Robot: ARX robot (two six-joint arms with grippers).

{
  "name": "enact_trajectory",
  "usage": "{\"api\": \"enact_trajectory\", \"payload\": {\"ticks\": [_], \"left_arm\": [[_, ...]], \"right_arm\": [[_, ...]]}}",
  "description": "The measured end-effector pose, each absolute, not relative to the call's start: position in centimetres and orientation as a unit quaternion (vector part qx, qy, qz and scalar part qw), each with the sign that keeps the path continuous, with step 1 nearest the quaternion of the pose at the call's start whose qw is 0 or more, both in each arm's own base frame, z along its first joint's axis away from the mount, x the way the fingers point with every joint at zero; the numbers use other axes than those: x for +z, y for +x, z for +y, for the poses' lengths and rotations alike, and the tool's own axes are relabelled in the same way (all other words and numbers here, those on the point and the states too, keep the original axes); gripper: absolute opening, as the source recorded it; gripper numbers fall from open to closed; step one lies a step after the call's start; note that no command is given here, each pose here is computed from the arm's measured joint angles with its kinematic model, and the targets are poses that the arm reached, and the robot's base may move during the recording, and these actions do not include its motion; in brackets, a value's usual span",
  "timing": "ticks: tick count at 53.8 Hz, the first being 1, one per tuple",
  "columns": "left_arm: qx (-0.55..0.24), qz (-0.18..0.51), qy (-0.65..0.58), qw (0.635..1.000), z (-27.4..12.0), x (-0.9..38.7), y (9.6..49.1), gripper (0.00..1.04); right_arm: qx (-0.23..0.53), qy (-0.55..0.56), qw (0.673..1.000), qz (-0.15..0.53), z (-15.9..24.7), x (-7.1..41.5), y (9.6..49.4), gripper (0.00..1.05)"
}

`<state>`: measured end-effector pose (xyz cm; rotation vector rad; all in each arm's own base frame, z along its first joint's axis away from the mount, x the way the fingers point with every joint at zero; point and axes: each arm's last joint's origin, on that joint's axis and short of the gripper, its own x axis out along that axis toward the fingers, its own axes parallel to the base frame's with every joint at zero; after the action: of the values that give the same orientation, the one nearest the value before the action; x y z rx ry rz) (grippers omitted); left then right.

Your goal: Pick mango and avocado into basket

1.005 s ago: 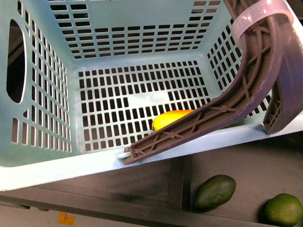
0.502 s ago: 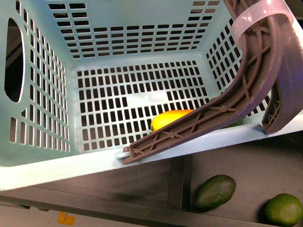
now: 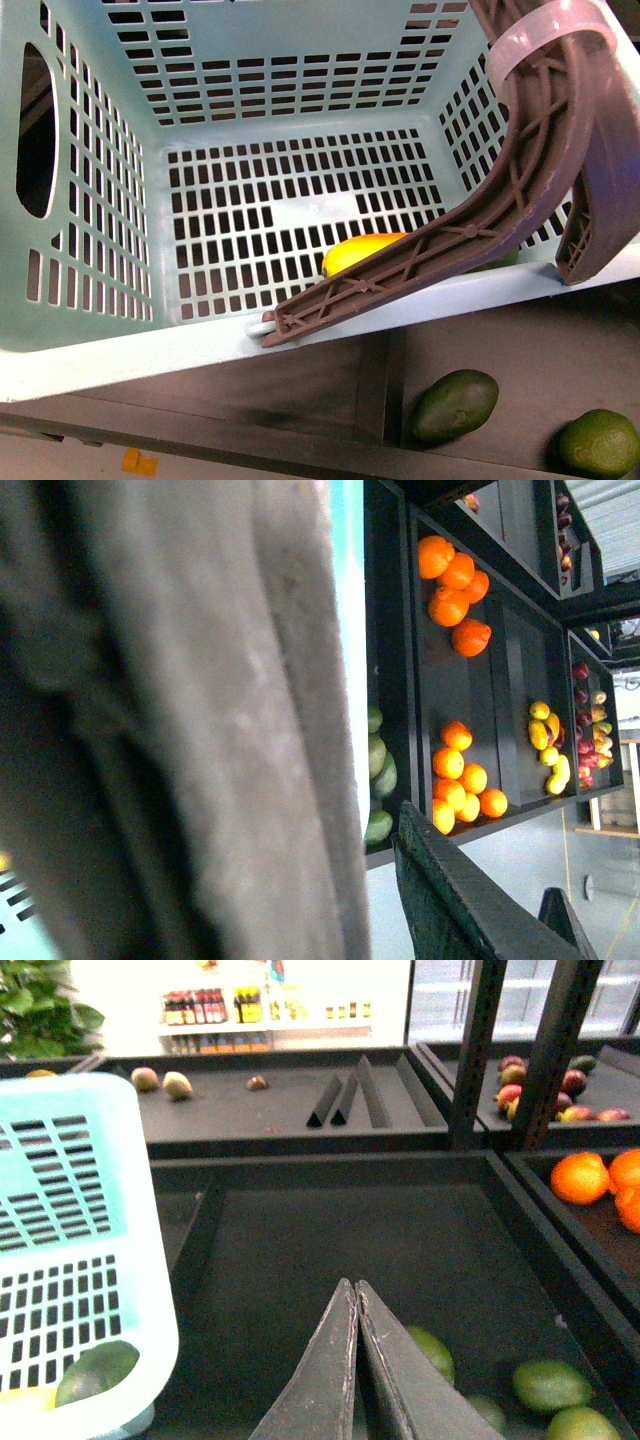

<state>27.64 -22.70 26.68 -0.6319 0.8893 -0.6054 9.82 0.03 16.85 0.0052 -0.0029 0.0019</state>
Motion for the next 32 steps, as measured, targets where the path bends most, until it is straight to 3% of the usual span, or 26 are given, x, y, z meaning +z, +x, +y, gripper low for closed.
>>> {"api": "enact_trajectory", "payload": {"ticks": [14,27,32], "left_arm": [[-0.283,0.417,-0.297,0.811,-22.71,26.68,27.64,0.28],[-0.283,0.416,-0.296,0.812,-22.71,26.68,27.64,0.28],[-0.283,0.416,-0.296,0.812,-22.71,26.68,27.64,0.28]], "right_arm": [[0.001,0.002,1.0,-0.006,0.03,16.91,9.7,0.03],[0.001,0.002,1.0,-0.006,0.03,16.91,9.7,0.4],[0.001,0.002,1.0,-0.006,0.03,16.91,9.7,0.62]]}}
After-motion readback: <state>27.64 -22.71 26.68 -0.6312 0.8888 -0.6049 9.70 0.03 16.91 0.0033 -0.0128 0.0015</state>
